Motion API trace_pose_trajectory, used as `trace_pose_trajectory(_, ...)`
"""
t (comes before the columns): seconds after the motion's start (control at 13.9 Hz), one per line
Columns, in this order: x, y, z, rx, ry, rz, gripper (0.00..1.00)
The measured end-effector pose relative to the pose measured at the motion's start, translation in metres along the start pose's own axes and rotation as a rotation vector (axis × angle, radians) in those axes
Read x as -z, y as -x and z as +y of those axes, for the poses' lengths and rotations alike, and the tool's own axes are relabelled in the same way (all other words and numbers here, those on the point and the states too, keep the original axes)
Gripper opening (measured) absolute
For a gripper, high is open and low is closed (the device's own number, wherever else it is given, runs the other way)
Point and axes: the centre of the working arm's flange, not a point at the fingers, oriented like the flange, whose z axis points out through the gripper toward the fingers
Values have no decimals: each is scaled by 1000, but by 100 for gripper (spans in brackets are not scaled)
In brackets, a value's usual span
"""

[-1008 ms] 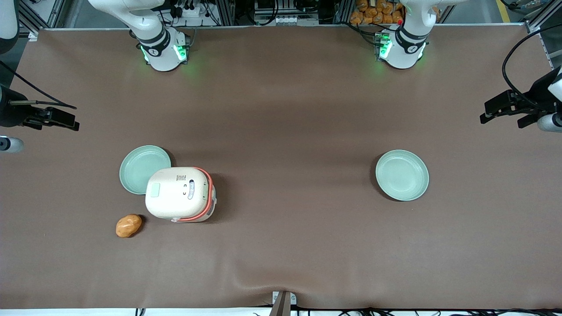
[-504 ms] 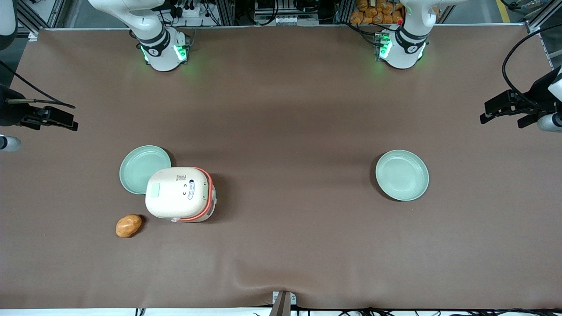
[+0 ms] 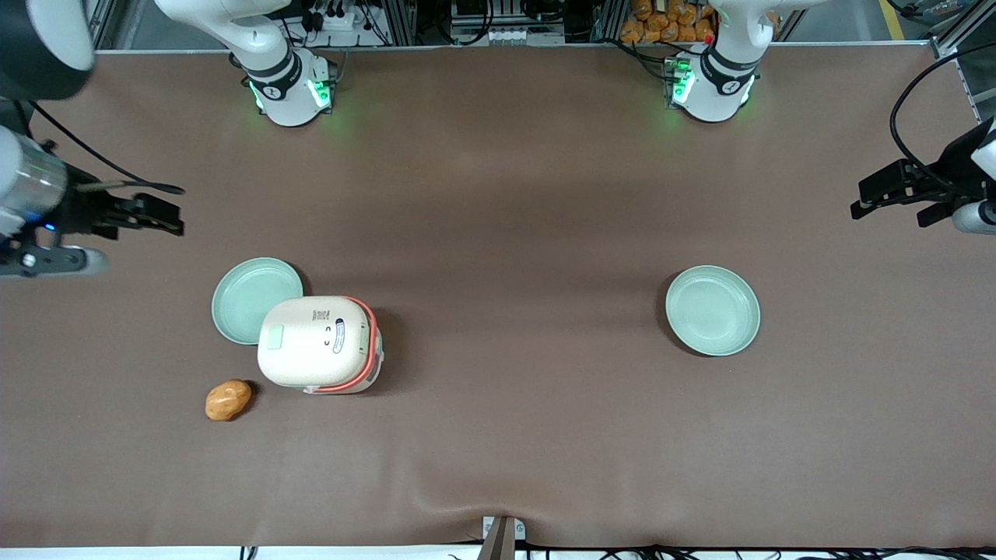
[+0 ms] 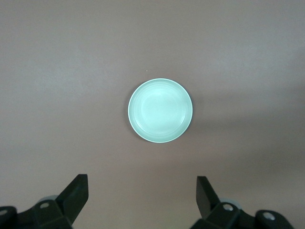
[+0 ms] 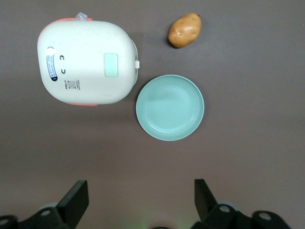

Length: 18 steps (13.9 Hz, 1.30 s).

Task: Press rice cooker button with right arm
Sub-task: 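Move the right gripper over the rice cooker's green lid button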

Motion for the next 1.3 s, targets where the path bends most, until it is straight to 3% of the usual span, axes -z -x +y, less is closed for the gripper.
trace_pose_trajectory(0.14, -15, -14, -4, 0, -28, 1, 89)
trace_pose_trajectory(0.29, -37, -30, -5, -8, -57, -10, 67)
trace_pose_trajectory(0.43, -59, -47, -5, -28, -67, -11, 60)
trace_pose_trajectory(0.5, -68, -52, -6, -36, -68, -19, 52)
trace_pose_trajectory(0.72, -88, -65, -11, -44, -79, -24, 15)
trace_pose_trajectory(0.86, -98, -75, -15, -58, -91, -2, 11)
trace_pose_trajectory(0.94, -102, -79, -18, -62, -90, 10, 3)
trace_pose_trajectory(1.01, -106, -83, -22, -65, -89, 19, 1)
trace_pose_trajectory(1.3, -137, -101, -32, -64, -79, 35, 1)
